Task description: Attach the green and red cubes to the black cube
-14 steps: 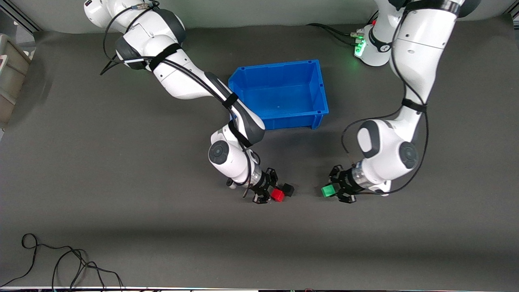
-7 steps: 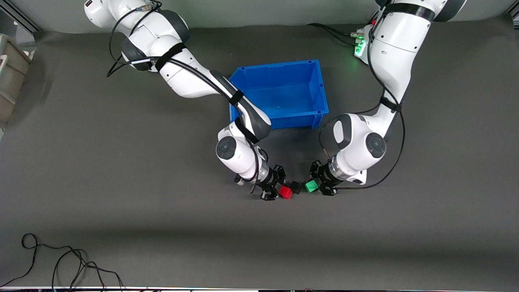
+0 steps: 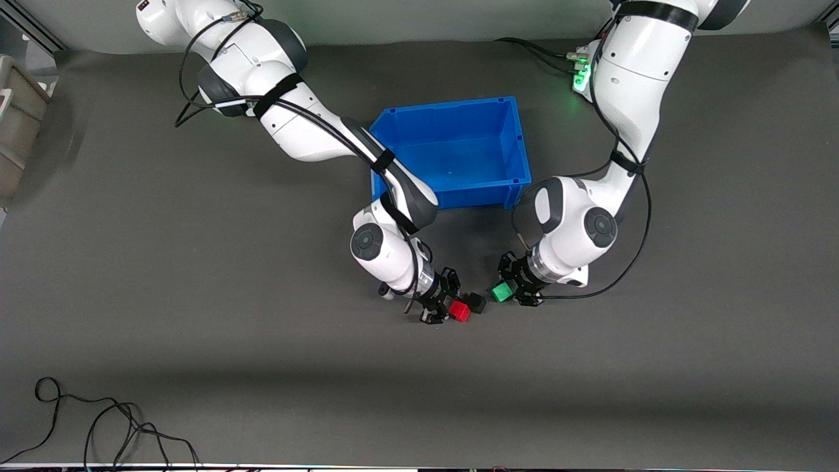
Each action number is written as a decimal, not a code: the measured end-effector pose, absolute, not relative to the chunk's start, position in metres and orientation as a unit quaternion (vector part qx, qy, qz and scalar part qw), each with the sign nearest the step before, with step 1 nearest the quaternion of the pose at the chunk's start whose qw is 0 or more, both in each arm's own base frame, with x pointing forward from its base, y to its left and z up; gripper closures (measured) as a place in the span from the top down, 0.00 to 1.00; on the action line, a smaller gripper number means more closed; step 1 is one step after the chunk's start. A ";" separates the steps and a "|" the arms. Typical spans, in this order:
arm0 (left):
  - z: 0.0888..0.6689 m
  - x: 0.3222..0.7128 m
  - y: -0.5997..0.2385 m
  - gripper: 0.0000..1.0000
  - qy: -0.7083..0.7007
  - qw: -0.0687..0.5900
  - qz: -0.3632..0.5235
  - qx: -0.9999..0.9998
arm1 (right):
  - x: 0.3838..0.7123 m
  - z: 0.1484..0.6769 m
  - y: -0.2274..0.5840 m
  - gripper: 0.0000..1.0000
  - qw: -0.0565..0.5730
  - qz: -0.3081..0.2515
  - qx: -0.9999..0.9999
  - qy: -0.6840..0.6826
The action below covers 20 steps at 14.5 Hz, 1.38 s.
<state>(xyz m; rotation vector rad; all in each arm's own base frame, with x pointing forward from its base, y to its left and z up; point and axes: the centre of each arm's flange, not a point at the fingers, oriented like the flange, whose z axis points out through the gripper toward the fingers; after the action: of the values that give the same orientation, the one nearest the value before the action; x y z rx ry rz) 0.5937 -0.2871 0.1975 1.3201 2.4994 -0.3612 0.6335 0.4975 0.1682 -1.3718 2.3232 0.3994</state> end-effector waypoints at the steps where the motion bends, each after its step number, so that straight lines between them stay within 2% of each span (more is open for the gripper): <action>1: 0.199 0.591 -0.293 0.37 0.870 0.148 -0.125 0.453 | 0.634 0.168 0.498 0.40 0.206 0.143 -0.492 0.834; 3: 0.200 0.586 -0.305 0.37 0.874 0.150 -0.126 0.445 | 0.634 0.169 0.498 0.40 0.210 0.143 -0.491 0.833; 4: 0.201 0.585 -0.308 0.37 0.875 0.155 -0.124 0.443 | 0.634 0.169 0.497 0.45 0.210 0.143 -0.490 0.834; 9: 0.202 0.582 -0.315 0.37 0.877 0.159 -0.123 0.438 | 0.635 0.164 0.496 0.93 0.211 0.138 -0.501 0.828; 10: 0.202 0.581 -0.316 0.37 0.877 0.158 -0.123 0.437 | 0.637 0.167 0.494 1.00 0.214 0.136 -0.505 0.825; 14: 0.195 0.579 -0.316 0.37 0.878 0.153 -0.122 0.437 | 0.652 0.188 0.473 1.00 0.174 0.133 -0.559 0.800; 16: 0.189 0.575 -0.320 0.41 0.877 0.151 -0.118 0.441 | 0.662 0.209 0.456 1.00 0.170 0.129 -0.584 0.783; 18: 0.186 0.573 -0.322 0.55 0.875 0.152 -0.113 0.446 | 0.667 0.227 0.433 1.00 0.167 0.119 -0.622 0.755; 20: 0.189 0.578 -0.317 0.77 0.872 0.154 -0.103 0.453 | 0.673 0.241 0.399 1.00 0.155 0.111 -0.660 0.727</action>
<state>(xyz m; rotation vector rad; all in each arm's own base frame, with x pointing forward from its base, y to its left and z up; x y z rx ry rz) 0.5782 -0.3166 0.1889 1.2973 2.4995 -0.2951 0.6726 0.3988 0.2407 -1.8907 2.0823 0.3174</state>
